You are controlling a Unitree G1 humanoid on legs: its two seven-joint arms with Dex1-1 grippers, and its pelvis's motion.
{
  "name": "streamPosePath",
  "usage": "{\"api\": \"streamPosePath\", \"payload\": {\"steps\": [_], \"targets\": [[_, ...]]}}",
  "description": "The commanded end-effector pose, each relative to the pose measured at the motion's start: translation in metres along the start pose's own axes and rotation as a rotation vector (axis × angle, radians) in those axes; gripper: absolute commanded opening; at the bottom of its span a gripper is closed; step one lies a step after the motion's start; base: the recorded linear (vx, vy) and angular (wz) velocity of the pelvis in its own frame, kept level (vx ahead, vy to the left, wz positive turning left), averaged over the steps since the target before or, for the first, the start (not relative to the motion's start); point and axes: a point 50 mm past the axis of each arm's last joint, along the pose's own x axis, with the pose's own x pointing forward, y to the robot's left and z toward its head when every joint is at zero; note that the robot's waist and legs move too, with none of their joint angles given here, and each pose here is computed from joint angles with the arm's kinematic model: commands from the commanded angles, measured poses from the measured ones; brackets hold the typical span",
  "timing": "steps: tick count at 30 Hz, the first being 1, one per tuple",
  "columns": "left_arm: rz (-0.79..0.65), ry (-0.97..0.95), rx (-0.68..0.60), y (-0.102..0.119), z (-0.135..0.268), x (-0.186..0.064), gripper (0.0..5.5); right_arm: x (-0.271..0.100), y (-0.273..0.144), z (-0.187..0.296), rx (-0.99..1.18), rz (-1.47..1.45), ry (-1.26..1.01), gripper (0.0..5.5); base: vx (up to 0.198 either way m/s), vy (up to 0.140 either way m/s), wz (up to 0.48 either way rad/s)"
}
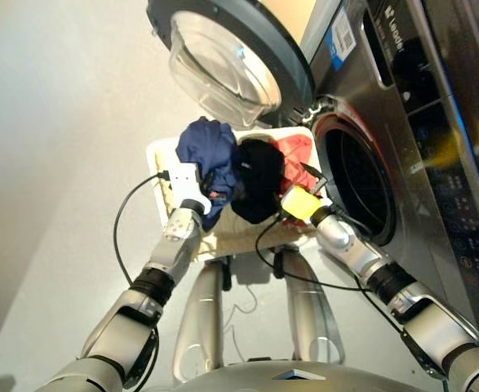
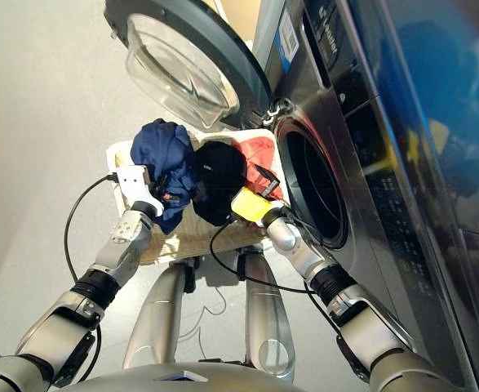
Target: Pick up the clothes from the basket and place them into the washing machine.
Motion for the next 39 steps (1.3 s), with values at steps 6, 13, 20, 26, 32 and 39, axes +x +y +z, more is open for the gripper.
{"api": "streamPosePath", "payload": {"steps": [6,13,20,26,32,39], "targets": [[-0.194,-0.073,-0.198,-0.045,0.014,-0.001,0.0,0.016,-0.011,0.05,-0.307,0.016,-0.261,5.5,0.0,0.0,0.0],[-0.277,-0.01,-0.335,-0.064,0.007,-0.006,0.0,0.027,-0.012,0.064,-0.54,-0.003,-0.336,5.5,0.0,0.0,0.0],[-0.377,0.044,-0.462,-0.088,0.004,-0.008,0.0,0.039,-0.011,0.076,-0.685,-0.043,-0.385,5.5,0.0,0.0,0.0],[-0.406,0.07,-0.47,-0.096,0.001,-0.009,0.0,0.04,-0.008,0.082,-0.571,-0.08,-0.386,0.0,0.0,0.0,0.0],[-0.407,0.063,-0.476,-0.096,0.004,-0.007,0.0,0.04,-0.004,0.08,-0.472,-0.09,-0.355,0.0,0.0,0.0,0.0],[-0.403,0.068,-0.528,-0.093,0.003,-0.009,5.5,0.036,-0.007,0.065,-0.298,-0.164,-0.25,0.0,0.0,0.0,0.0]]}}
